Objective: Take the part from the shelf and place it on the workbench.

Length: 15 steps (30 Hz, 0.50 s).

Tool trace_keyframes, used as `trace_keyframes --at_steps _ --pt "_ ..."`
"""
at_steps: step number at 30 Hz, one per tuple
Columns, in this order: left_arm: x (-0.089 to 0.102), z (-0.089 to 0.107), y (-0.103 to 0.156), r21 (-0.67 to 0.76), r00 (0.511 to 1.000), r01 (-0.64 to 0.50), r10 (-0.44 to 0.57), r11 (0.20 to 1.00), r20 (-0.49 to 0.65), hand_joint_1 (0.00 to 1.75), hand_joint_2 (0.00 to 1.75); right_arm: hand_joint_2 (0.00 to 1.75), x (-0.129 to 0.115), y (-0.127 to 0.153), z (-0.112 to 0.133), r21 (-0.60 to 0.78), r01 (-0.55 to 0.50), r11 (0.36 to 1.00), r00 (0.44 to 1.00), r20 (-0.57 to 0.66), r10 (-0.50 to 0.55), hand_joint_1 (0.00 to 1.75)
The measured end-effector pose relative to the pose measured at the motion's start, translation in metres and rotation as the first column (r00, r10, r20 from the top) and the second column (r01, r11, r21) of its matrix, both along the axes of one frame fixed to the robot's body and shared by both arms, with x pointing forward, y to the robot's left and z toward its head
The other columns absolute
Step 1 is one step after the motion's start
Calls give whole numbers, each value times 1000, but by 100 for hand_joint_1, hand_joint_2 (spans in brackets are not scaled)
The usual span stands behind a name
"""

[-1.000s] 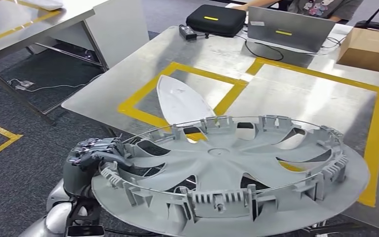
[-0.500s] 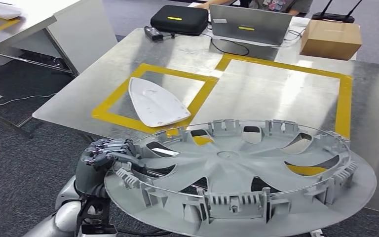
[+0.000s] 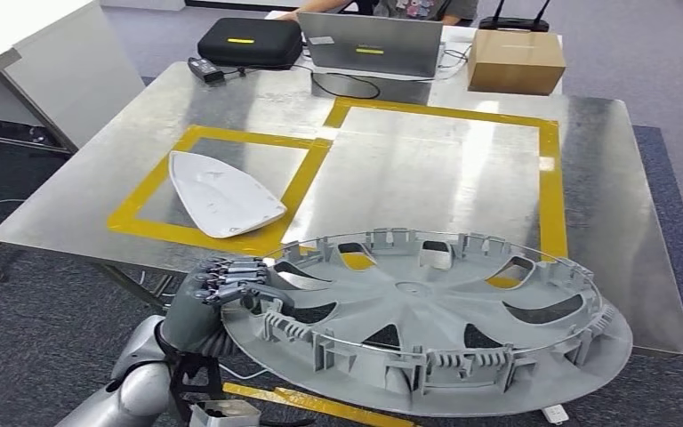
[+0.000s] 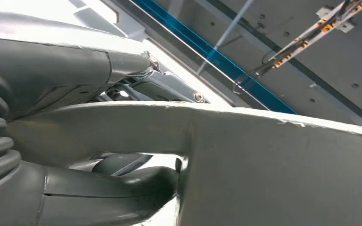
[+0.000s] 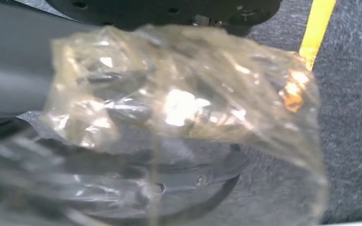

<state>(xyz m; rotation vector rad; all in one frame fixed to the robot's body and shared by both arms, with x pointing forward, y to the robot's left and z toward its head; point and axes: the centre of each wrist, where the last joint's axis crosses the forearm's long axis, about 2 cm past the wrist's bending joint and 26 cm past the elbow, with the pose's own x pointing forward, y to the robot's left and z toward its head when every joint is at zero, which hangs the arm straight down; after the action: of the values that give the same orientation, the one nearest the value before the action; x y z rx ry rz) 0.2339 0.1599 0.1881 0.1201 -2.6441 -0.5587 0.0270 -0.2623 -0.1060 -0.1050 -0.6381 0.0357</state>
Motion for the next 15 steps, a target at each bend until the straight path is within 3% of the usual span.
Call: trace_keyframes --at_steps 15 --pt "9 -12 -12 178 989 -127 139 976 -54 175 175 0 -3 -6 1 6 0 1000 1000 -3 0 0"
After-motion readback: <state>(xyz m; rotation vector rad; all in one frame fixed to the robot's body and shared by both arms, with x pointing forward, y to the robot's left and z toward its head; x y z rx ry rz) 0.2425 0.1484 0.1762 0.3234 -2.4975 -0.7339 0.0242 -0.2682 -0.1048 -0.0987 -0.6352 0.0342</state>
